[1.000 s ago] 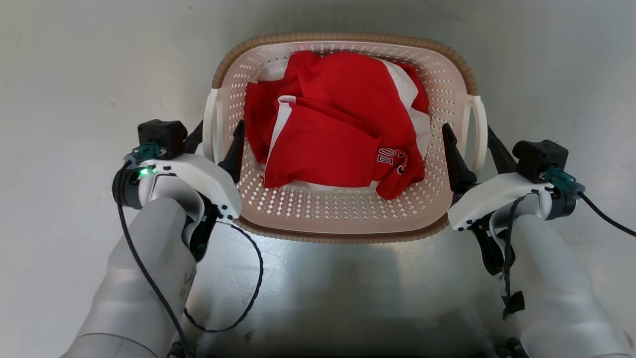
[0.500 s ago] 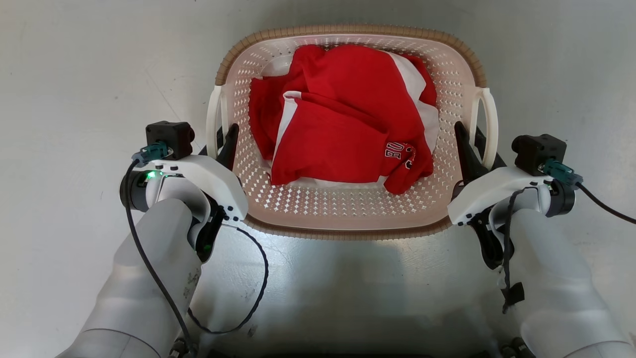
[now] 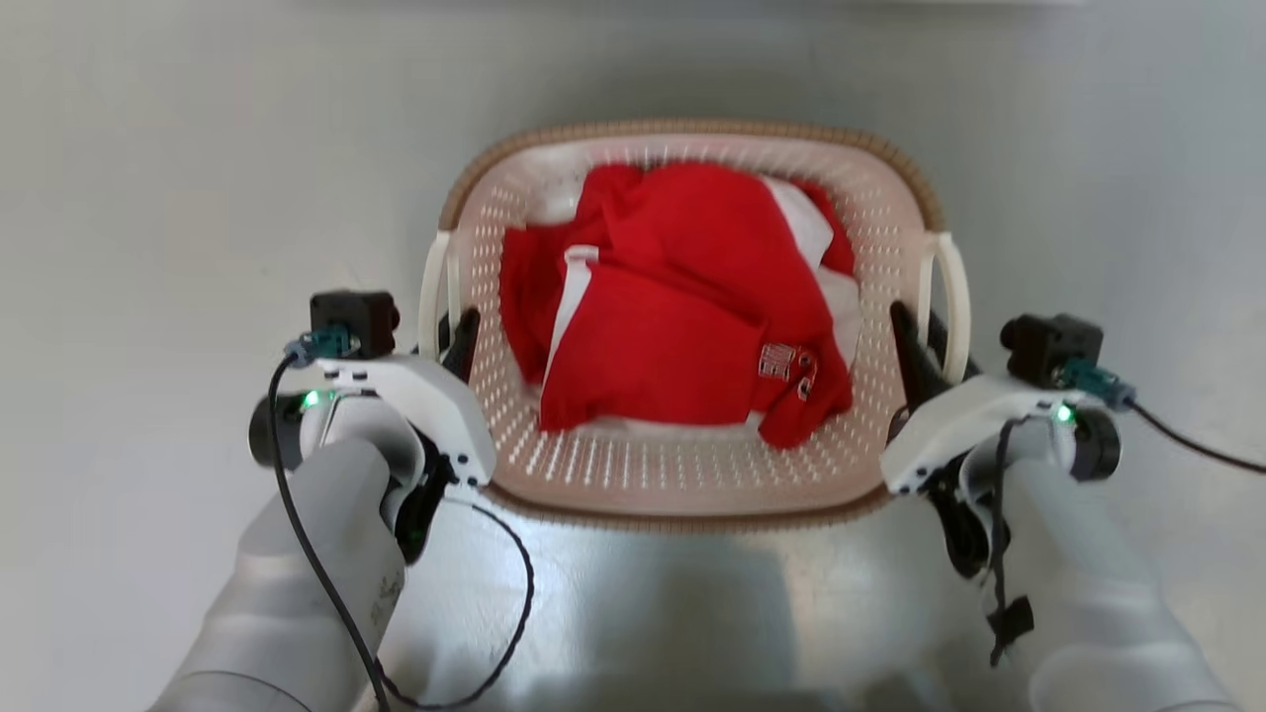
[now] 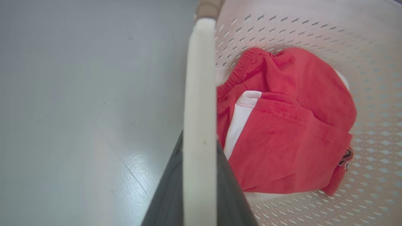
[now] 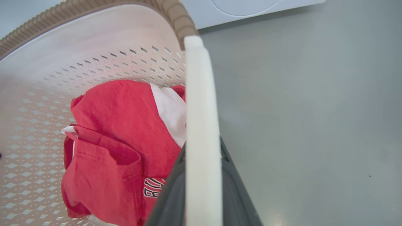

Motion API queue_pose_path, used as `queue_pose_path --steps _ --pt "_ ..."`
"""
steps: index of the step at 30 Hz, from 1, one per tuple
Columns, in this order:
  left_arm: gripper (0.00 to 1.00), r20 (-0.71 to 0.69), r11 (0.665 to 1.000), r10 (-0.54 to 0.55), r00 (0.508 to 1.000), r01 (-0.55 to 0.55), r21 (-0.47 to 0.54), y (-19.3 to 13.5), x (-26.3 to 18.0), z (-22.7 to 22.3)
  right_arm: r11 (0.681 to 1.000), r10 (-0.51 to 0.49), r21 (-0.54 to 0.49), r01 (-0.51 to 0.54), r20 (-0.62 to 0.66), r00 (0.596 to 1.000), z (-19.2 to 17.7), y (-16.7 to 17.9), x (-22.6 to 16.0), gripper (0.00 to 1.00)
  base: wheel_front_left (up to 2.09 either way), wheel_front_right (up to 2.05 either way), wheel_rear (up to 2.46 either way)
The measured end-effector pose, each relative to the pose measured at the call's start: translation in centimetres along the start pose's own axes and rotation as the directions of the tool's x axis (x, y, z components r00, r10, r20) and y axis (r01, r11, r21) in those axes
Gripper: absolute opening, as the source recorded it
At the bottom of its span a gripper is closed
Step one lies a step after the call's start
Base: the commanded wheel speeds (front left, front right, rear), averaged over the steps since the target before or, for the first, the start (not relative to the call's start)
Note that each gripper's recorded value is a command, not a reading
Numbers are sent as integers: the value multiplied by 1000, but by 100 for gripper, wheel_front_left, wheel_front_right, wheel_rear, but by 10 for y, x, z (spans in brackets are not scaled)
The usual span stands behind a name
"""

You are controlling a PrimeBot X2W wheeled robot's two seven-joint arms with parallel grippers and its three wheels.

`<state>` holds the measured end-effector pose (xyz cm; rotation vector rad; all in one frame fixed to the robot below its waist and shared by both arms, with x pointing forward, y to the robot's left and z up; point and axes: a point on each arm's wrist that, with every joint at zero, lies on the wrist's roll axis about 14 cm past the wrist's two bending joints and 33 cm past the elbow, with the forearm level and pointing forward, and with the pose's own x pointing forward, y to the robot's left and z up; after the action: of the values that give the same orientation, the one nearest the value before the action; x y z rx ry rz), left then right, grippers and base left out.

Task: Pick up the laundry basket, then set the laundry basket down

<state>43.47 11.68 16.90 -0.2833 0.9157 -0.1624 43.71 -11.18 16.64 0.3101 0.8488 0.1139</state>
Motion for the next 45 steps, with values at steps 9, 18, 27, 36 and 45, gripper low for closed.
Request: queue_pose_path --steps 9,18,27,36,45 --pt "0 -30 1000 1 1000 -2 -26 -20 -49 6 1000 19 13 -19 0 1000 12 19 -52 0 0 0 0" --pt "0 -7 999 -45 999 45 -13 -50 -98 19 999 42 -5 -42 22 999 42 31 -103 0 0 0 0" --pt "0 1 997 -79 997 79 7 -68 -137 28 997 74 -37 -75 -17 997 57 43 -142 0 0 0 0" --pt "0 -81 996 -84 993 85 14 -71 -162 9 995 87 -33 -91 -106 991 38 48 -171 0 0 0 0" --pt "0 -106 995 -97 990 100 23 -77 -171 1 995 88 -32 -92 -112 990 36 47 -183 0 0 0 0"
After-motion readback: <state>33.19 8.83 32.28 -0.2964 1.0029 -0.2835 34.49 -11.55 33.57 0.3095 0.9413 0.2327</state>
